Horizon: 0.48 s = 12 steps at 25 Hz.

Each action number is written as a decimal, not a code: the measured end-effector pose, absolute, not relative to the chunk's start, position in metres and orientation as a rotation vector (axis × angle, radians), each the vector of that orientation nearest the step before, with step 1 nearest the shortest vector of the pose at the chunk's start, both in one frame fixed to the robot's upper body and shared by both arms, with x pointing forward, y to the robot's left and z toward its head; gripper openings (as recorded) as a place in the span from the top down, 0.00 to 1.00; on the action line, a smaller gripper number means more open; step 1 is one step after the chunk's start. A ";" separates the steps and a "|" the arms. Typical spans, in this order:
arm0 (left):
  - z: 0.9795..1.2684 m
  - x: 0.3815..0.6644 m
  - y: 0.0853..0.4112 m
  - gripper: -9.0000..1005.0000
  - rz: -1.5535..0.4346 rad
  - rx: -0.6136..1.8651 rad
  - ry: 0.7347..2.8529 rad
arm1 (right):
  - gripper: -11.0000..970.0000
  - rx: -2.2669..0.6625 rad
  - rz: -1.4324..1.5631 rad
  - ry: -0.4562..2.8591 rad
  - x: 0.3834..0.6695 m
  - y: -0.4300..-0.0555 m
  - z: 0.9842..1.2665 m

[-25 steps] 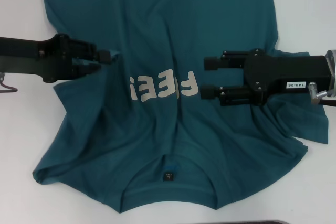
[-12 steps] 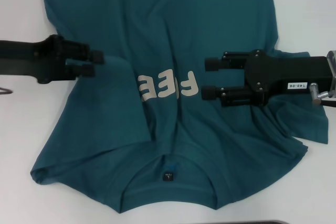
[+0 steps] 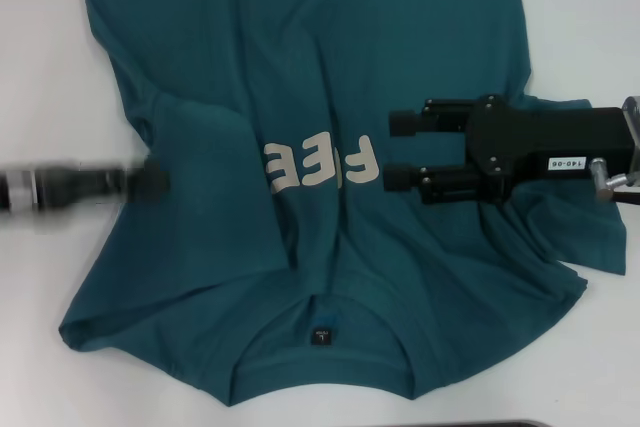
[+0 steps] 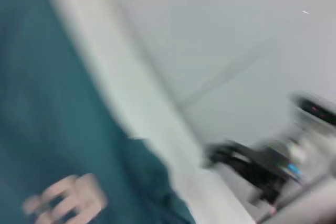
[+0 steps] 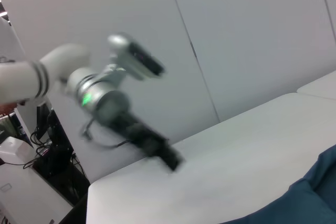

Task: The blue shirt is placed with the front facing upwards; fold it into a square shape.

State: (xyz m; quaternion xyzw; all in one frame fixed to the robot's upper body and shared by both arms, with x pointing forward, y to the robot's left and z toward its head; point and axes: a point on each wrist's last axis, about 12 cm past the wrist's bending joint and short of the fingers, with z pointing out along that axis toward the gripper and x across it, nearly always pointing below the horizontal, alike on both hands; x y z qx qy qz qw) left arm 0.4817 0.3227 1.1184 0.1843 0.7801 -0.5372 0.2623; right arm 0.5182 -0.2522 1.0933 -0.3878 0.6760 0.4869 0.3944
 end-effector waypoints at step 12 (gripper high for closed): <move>1.079 0.426 0.319 0.43 -1.253 0.832 1.738 | 0.18 -0.650 1.350 1.882 0.529 -0.272 1.103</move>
